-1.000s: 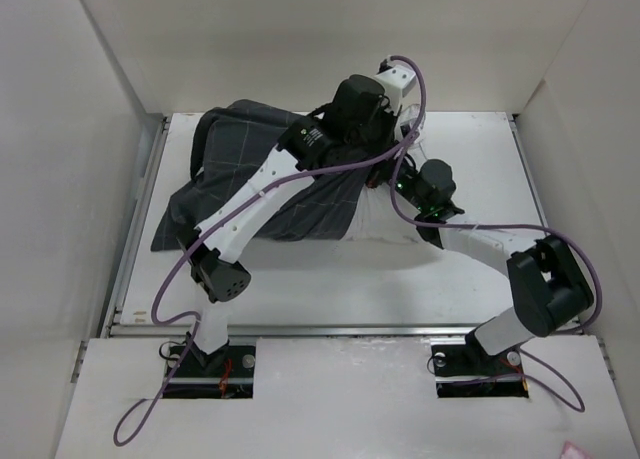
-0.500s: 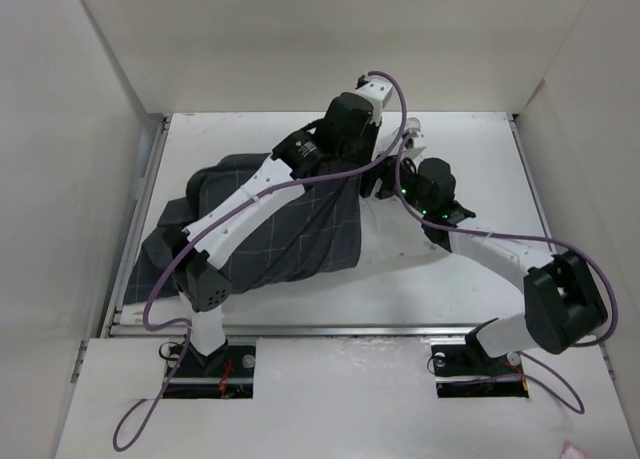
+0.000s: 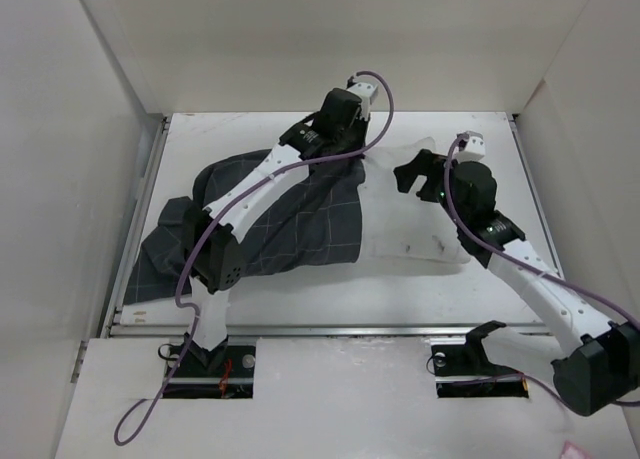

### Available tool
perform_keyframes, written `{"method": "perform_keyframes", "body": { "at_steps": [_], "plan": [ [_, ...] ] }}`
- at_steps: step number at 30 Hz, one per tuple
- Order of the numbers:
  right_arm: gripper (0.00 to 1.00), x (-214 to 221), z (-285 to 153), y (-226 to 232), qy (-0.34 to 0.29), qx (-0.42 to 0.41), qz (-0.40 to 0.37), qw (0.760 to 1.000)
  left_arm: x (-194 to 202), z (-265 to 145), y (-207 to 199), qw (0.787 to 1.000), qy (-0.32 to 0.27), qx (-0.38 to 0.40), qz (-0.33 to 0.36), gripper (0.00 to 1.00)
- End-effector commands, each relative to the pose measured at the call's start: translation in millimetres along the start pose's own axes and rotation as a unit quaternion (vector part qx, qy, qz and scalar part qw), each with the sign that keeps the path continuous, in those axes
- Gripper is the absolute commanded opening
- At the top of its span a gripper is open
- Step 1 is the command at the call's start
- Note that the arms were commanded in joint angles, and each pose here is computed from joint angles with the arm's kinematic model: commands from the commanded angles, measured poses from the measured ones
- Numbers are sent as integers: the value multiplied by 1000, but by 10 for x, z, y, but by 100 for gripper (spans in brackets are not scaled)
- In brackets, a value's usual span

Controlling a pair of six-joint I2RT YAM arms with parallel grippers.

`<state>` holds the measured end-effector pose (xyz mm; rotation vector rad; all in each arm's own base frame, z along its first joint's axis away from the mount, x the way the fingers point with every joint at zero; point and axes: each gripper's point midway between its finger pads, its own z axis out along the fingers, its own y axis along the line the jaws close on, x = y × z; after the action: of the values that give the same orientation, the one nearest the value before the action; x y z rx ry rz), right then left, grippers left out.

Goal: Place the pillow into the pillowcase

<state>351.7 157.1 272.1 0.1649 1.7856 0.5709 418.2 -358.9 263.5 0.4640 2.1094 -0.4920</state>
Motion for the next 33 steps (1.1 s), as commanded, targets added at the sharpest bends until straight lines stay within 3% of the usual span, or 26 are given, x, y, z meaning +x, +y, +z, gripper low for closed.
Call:
{"method": "perform_keyframes", "body": {
  "at_steps": [1,2,3,4,5,6,15,18,23,30,31,32,33],
  "plan": [
    [100,92,-31,-397,27,89,-18,995,-327,-158,-210,998,-47,50,-1,5],
    [100,138,-36,-456,44,99,-18,994,-291,-163,-228,998,-40,56,0,17],
    [100,175,-22,-448,54,97,-19,994,-291,-163,-225,998,-40,56,4,37],
    [100,270,4,-466,73,93,-33,992,-299,-211,-223,998,-39,56,4,72],
    [100,304,4,-463,85,91,-40,991,-279,-255,-193,998,-36,49,4,90],
    [100,365,10,-459,98,87,-40,991,-288,-290,-176,998,-39,44,4,100],
    [100,456,2,-741,101,149,-46,983,134,-1007,-248,999,-26,-41,19,100],
    [100,450,56,-730,95,139,-41,985,372,-1067,-229,998,-3,-63,-10,100],
    [100,596,209,-526,131,70,-58,987,783,-962,-268,995,37,-86,-28,89],
    [100,762,375,-463,161,39,-66,984,1183,-560,-108,985,89,-149,-15,51],
    [94,774,404,-449,165,36,-65,983,1237,-511,-101,984,96,-153,-12,44],
    [88,808,429,-426,169,30,-57,984,1196,-471,-128,984,93,-151,-13,36],
    [80,793,440,-392,166,24,-52,985,1283,-401,-59,979,106,-173,-2,15]
  ]
}}
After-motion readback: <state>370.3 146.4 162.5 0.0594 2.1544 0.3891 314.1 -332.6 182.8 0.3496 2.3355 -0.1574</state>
